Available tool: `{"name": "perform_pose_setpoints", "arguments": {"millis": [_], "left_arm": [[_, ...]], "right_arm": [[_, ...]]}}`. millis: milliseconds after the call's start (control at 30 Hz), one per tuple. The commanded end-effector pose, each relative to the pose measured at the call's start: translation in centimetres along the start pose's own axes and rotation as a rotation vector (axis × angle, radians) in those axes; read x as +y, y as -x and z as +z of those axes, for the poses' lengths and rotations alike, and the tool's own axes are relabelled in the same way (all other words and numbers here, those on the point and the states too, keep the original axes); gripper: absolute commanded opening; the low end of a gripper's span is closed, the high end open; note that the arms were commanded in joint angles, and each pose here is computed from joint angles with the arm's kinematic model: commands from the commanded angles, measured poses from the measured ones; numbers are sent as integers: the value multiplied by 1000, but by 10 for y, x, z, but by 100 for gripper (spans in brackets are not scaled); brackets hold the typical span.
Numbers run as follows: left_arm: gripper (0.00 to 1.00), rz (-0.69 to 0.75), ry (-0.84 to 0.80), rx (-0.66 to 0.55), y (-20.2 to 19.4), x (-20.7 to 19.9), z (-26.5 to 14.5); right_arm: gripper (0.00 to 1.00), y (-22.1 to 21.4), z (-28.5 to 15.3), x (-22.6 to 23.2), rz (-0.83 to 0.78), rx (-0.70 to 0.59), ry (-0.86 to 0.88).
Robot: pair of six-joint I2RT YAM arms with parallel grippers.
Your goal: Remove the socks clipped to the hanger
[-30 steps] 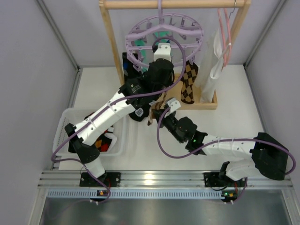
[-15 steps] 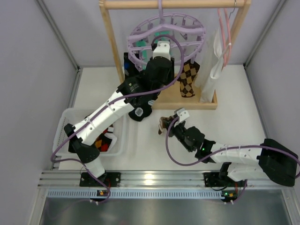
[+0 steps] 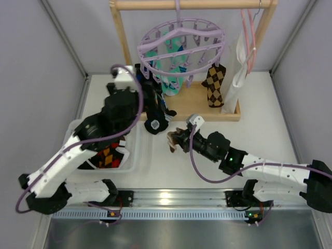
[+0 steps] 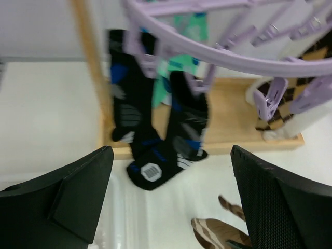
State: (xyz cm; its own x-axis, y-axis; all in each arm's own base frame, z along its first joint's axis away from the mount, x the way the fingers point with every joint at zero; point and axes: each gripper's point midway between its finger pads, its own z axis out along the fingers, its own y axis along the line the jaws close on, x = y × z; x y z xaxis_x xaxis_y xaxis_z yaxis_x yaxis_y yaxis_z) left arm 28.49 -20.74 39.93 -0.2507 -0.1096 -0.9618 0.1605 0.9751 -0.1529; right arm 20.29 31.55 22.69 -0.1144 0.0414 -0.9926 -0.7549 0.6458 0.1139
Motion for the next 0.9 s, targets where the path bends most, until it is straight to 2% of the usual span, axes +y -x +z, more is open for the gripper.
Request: {"name": "perform_pose_setpoints", "arguments": {"millis": [0, 33, 67, 133, 167, 200, 233, 267, 300, 333, 367, 400, 467, 500, 533, 600, 633, 667, 700, 733, 767, 800, 833, 867], "left_arm": [[98, -59, 206, -164, 33, 76, -46], [98, -83, 265, -215, 44, 102, -66], [98, -85, 294, -230, 46, 112, -73], [98, -88, 378, -274, 56, 140, -94], [98, -114, 397, -303, 64, 152, -108], [99, -117, 414, -315, 68, 159, -114], [98, -105, 430, -320, 71, 165, -119], [98, -122, 440, -335, 75, 173, -129], [98, -127, 438, -341, 76, 175, -132], [98, -129, 436, -345, 77, 177, -135], [98, -126, 433, -345, 76, 178, -136], [99, -134, 430, -350, 76, 181, -139], [99, -129, 409, -347, 73, 180, -139], [99, -136, 397, -352, 73, 181, -141], [99, -136, 383, -351, 72, 180, -141], [98, -127, 349, -345, 67, 175, -138], [99, -120, 338, -341, 65, 174, -138], [99, -106, 331, -332, 60, 172, -135], [99, -94, 309, -323, 57, 167, -131], [98, -86, 306, -318, 55, 167, -130], [99, -70, 307, -305, 49, 165, -125], [98, -64, 307, -300, 46, 164, -124], [99, -65, 305, -297, 44, 163, -123], [98, -57, 303, -288, 38, 162, -119]], "right_arm": [[0, 36, 16, 56, -5, 3, 273], [0, 39, 20, 70, -1, 9, 340], [0, 61, 26, 81, -3, -28, 377], [0, 53, 44, 104, -9, 21, 468], [0, 80, 54, 116, -16, -23, 502], [0, 58, 72, 124, -26, 50, 519], [0, 54, 80, 139, -49, 70, 555], [0, 82, 92, 154, -62, 26, 577], [0, 47, 113, 163, -71, 117, 590], [0, 43, 122, 175, -72, 130, 607], [0, 63, 137, 185, -62, 94, 616], [0, 22, 158, 189, -53, 181, 605], [0, 18, 181, 194, -23, 186, 581], [0, -13, 194, 196, -12, 238, 569], [3, -24, 198, 199, 6, 271, 571], [20, -35, 206, 204, 21, 293, 577], [21, -35, 204, 207, 25, 293, 583], [38, -39, 201, 207, 30, 295, 582], [53, -24, 194, 207, 34, 273, 582], [56, -17, 192, 199, 28, 258, 547], [60, -27, 184, 190, 17, 284, 521], [63, 2, 171, 184, 16, 236, 501], [70, 8, 166, 170, 15, 222, 449], [73, -8, 153, 155, 16, 256, 417]]}}
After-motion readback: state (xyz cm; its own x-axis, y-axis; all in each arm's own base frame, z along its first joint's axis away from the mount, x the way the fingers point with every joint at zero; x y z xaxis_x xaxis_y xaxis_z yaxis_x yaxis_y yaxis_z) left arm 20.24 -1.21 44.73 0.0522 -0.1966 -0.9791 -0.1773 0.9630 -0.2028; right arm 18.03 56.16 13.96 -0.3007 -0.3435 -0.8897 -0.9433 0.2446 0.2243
